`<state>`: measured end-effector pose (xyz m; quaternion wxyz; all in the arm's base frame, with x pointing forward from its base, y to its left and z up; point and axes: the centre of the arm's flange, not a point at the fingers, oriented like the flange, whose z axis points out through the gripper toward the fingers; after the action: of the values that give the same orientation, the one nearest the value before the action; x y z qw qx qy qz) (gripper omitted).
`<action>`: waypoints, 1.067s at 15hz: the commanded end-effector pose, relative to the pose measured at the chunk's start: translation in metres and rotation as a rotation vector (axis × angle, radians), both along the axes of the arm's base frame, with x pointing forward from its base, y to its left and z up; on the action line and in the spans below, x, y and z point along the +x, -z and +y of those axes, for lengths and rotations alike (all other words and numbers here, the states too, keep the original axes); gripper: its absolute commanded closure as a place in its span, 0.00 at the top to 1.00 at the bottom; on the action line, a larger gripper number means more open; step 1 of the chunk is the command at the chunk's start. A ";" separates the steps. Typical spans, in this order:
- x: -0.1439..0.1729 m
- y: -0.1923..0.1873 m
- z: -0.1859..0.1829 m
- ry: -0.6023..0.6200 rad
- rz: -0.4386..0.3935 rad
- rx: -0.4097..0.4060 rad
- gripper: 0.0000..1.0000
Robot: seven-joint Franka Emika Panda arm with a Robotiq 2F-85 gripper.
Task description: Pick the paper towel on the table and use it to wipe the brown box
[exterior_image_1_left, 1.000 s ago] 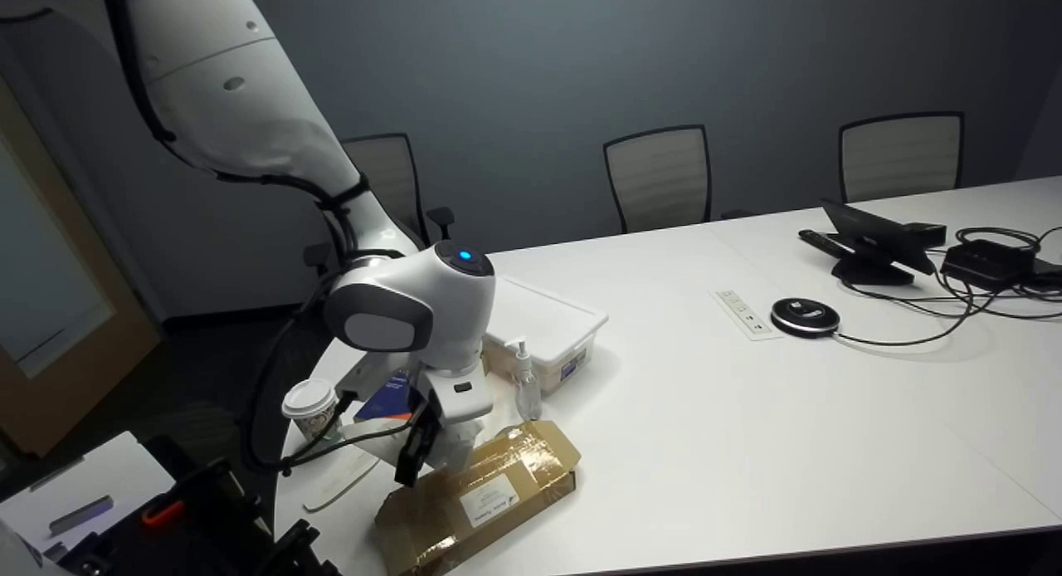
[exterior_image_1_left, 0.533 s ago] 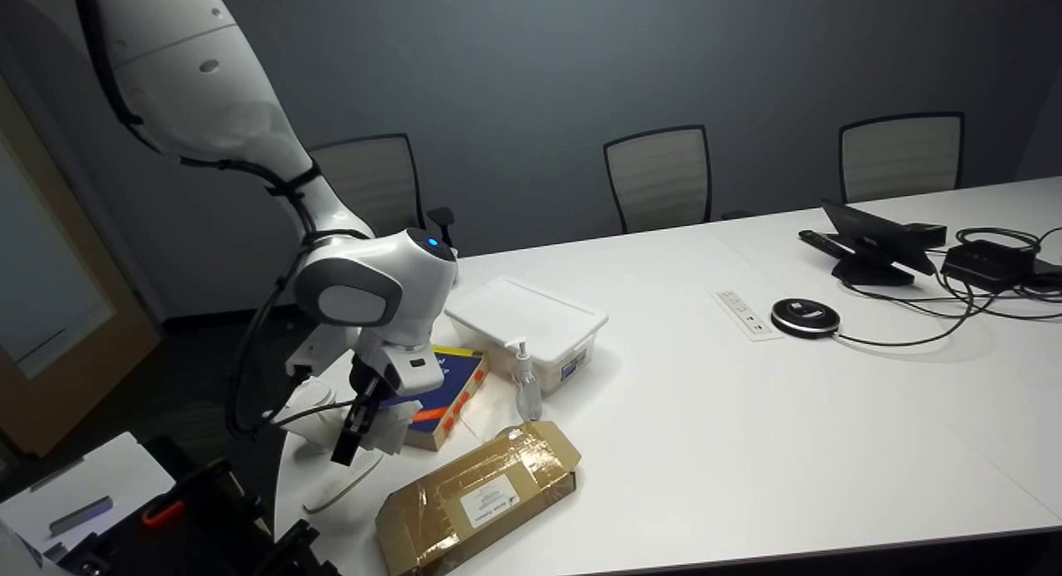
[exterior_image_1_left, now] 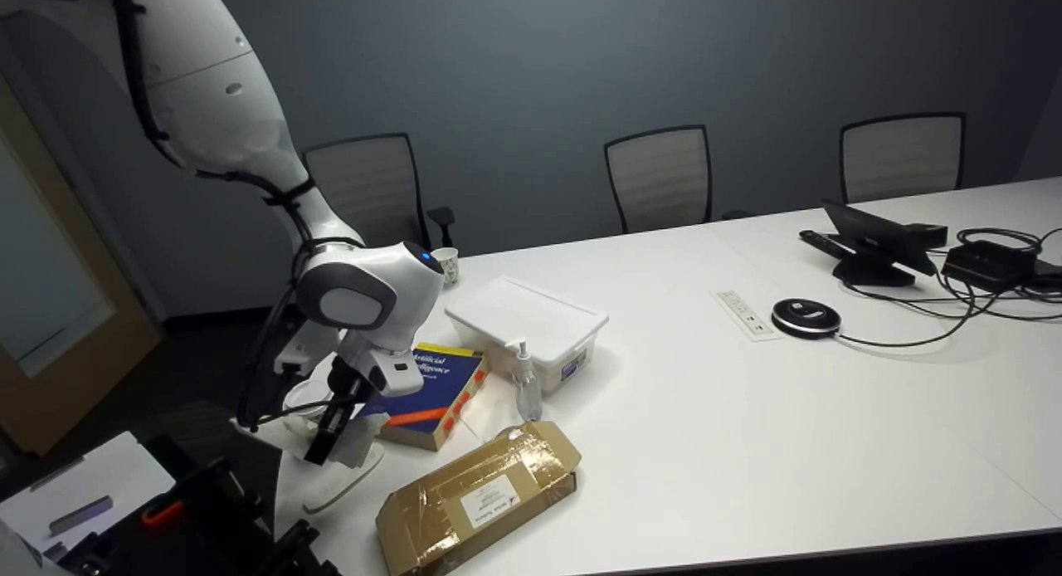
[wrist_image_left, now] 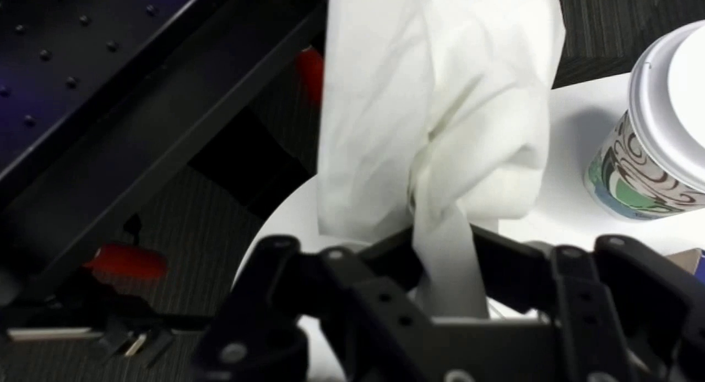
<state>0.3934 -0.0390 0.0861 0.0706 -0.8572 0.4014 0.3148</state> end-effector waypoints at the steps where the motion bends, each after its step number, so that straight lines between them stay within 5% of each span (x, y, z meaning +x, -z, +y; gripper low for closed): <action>1: 0.010 0.003 0.003 -0.015 -0.032 0.005 0.40; 9: 0.025 -0.008 -0.005 0.003 -0.144 -0.037 0.99; 16: 0.025 -0.047 -0.016 0.021 -0.231 -0.071 1.00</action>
<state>0.4284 -0.0515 0.1019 0.0771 -0.8806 0.4075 0.2292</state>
